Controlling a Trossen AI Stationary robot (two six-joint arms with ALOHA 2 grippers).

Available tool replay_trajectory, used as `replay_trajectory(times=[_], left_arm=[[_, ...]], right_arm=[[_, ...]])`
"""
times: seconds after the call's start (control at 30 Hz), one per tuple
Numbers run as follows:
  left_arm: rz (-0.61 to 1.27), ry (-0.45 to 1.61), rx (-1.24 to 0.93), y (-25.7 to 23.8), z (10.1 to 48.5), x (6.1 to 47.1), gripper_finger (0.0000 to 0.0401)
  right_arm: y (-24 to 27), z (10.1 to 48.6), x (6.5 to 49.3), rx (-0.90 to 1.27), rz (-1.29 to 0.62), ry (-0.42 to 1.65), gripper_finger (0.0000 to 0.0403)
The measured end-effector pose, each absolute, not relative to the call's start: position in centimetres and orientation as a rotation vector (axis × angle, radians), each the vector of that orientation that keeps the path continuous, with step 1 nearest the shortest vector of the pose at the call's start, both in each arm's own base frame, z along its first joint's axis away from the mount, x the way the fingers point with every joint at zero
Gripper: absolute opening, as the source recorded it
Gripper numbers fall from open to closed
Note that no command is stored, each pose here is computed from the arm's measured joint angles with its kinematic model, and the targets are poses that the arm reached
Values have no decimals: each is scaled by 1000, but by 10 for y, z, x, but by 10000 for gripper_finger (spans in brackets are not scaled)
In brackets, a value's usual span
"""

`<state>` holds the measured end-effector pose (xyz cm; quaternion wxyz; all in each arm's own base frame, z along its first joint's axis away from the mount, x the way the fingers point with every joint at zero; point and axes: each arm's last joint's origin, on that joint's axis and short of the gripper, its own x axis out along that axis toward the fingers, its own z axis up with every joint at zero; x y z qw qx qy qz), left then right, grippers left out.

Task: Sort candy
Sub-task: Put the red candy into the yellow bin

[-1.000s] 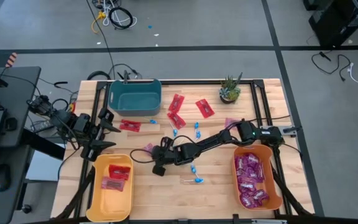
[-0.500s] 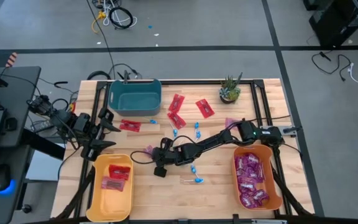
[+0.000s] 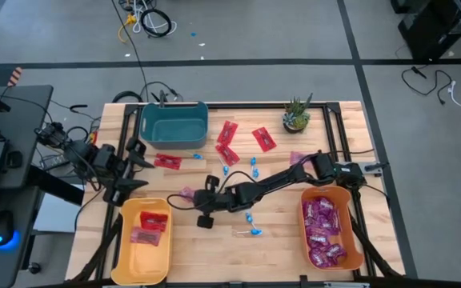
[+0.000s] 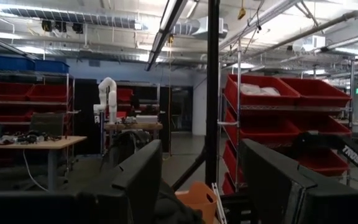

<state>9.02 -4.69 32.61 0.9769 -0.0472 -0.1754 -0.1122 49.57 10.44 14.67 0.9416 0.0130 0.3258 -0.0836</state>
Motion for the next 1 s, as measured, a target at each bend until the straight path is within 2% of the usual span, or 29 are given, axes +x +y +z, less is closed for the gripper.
replay_trajectory(times=[0.37,0.57,0.83,1.0], left_arm=[[-224,-401,-121,-46,331,89,218],[-221,-450,-145,-45,335,87,218],[-215,-536,-184,-42,343,82,218],[-214,-549,-190,-41,344,82,218]], right_arm=[[108,189,504,-15,-101,418,39],[112,210,510,-42,12,218,39],[115,223,513,-41,94,56,39],[116,224,513,-63,117,32,39]])
